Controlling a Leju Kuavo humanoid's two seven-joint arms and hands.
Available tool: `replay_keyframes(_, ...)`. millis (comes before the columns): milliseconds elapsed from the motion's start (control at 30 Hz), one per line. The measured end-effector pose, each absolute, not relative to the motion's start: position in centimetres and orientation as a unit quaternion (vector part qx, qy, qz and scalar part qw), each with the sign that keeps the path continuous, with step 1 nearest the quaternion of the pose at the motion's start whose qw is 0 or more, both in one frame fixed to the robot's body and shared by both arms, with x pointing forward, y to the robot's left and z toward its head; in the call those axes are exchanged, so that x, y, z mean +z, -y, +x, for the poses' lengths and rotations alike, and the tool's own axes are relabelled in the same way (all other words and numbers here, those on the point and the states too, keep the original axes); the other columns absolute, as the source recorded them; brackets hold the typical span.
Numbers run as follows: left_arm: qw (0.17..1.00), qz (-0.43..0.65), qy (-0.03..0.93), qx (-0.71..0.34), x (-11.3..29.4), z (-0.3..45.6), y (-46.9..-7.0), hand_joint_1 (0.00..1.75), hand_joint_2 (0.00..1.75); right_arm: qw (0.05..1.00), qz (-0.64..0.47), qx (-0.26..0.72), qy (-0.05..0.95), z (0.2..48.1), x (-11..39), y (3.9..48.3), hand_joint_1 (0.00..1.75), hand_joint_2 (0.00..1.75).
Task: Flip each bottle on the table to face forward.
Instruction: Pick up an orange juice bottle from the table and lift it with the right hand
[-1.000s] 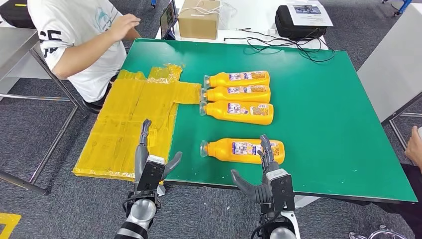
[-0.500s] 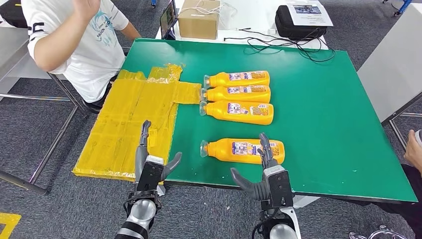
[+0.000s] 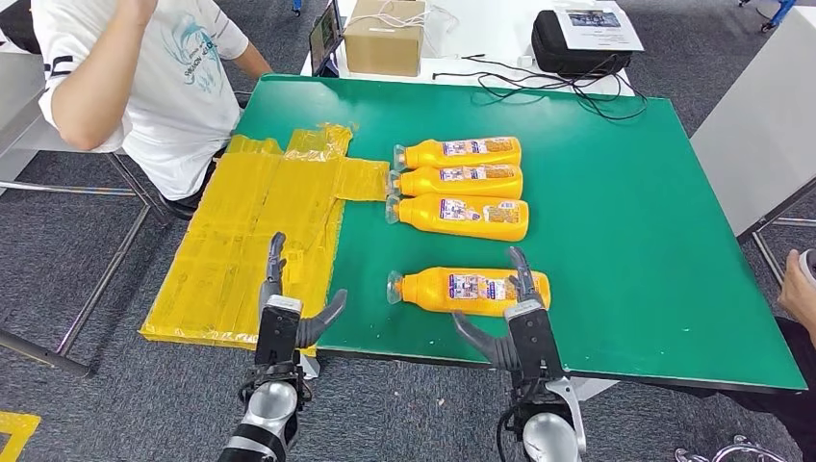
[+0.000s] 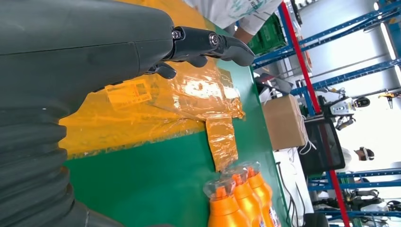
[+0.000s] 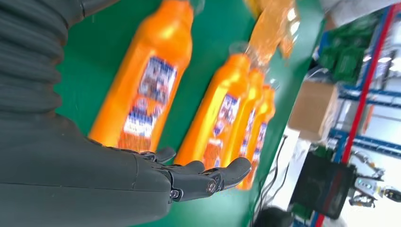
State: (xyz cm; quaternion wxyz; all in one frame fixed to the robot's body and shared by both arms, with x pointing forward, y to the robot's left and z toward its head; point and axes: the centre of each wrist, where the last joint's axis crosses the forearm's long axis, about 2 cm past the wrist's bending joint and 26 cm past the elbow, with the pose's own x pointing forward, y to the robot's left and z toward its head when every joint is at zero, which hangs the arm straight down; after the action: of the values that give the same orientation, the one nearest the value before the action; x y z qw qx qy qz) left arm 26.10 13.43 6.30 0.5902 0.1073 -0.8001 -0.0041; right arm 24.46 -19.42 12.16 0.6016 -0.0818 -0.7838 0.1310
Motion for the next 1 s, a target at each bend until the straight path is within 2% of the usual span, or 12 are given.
replay_keyframes(500, 0.591, 0.084, 0.802, -0.007, 6.2, 27.2, -13.3, 0.00, 1.75, 0.573, -0.219, 0.238, 0.753, 29.1, 12.8, 20.3, 0.00, 1.75)
replay_keyframes(1000, 0.591, 0.082, 0.803, -0.012, 6.3, 27.3, -13.2, 0.00, 1.75, 0.568, -0.240, 0.261, 0.743, 29.5, 12.4, 20.4, 0.00, 1.75)
